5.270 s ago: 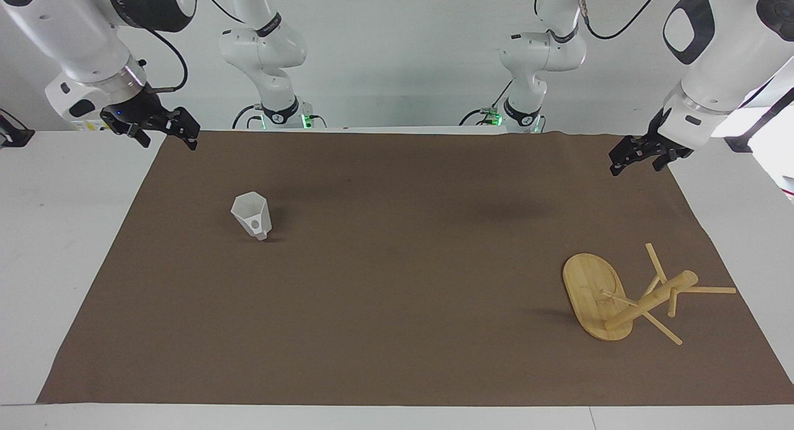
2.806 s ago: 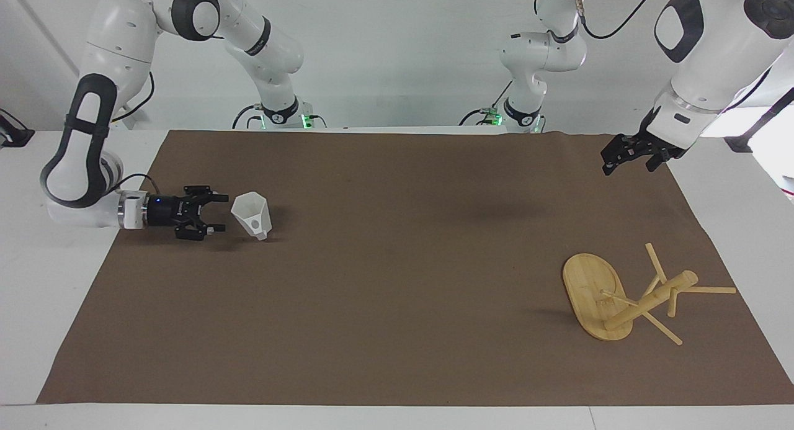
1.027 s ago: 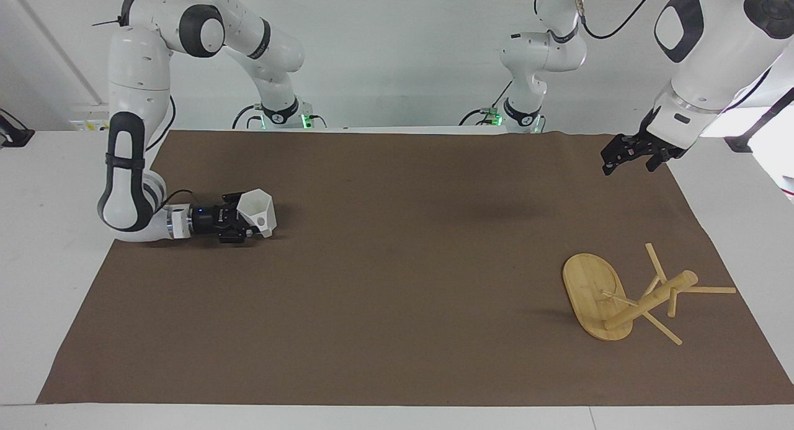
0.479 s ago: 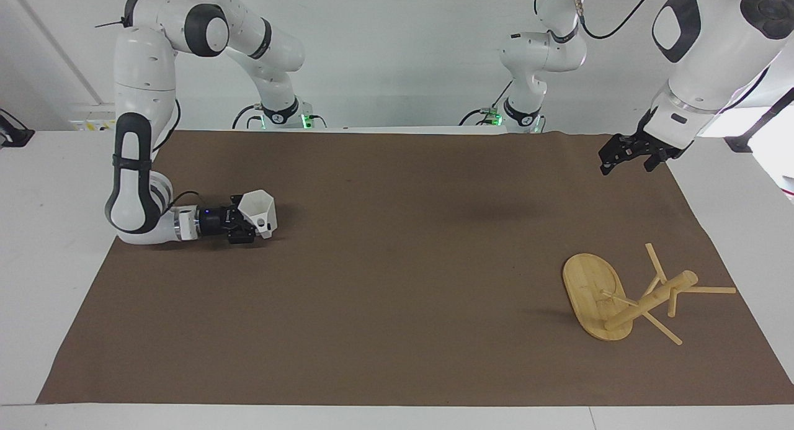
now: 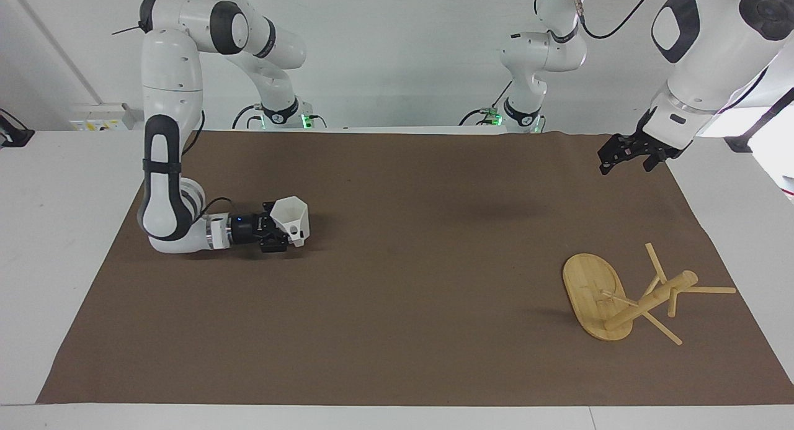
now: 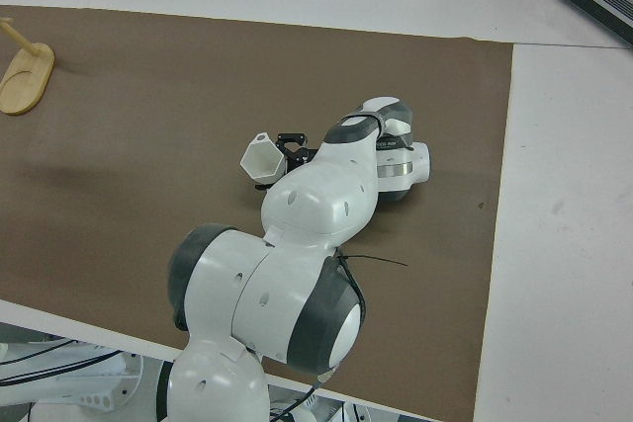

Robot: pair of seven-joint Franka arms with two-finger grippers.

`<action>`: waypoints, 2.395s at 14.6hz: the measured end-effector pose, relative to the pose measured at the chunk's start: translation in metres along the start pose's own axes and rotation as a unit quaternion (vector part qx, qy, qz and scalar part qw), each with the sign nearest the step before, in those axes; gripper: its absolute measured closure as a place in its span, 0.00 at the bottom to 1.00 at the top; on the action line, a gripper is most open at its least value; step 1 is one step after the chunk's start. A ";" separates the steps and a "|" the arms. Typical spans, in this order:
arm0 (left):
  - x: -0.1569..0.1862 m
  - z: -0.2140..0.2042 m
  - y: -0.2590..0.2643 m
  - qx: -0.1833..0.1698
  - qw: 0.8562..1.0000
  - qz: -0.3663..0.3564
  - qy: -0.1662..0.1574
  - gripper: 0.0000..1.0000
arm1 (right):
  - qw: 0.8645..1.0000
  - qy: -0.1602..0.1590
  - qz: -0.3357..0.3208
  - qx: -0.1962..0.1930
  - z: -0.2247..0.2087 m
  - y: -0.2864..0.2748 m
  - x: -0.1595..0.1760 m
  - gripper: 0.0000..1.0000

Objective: Hang cup on rack
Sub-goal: 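Lift the white mug with the right gripper toward the mug tree, then hold the mug with the right gripper while the left gripper reaches it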

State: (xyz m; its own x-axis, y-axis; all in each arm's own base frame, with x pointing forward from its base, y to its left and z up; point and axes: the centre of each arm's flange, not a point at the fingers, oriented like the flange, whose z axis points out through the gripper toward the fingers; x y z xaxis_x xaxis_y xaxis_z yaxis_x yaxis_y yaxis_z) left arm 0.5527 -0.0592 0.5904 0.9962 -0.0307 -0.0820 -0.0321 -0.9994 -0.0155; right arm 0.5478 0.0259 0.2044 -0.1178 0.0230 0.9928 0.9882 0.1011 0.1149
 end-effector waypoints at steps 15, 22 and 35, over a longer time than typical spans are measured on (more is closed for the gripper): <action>0.003 -0.004 0.014 -0.001 1.000 -0.001 0.020 0.00 | 0.982 -0.006 0.101 -0.160 0.342 0.017 0.082 0.21; 0.007 0.003 0.035 -0.004 0.999 -0.021 0.043 0.00 | 0.982 -0.028 0.097 -0.157 0.418 -0.014 0.096 0.21; -0.029 0.062 0.192 -0.013 0.998 -0.009 0.059 0.06 | 0.985 -0.047 0.043 -0.159 0.425 -0.014 0.099 0.21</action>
State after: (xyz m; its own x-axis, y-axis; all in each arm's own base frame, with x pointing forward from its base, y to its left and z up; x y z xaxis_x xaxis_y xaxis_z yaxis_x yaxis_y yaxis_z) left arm 0.5130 -0.2494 0.5276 0.9993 -0.0140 0.0352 -0.0144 -0.9998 0.0102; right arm 0.4811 0.4495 0.2867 -0.0263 0.1106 0.9935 0.9741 -0.2207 0.0503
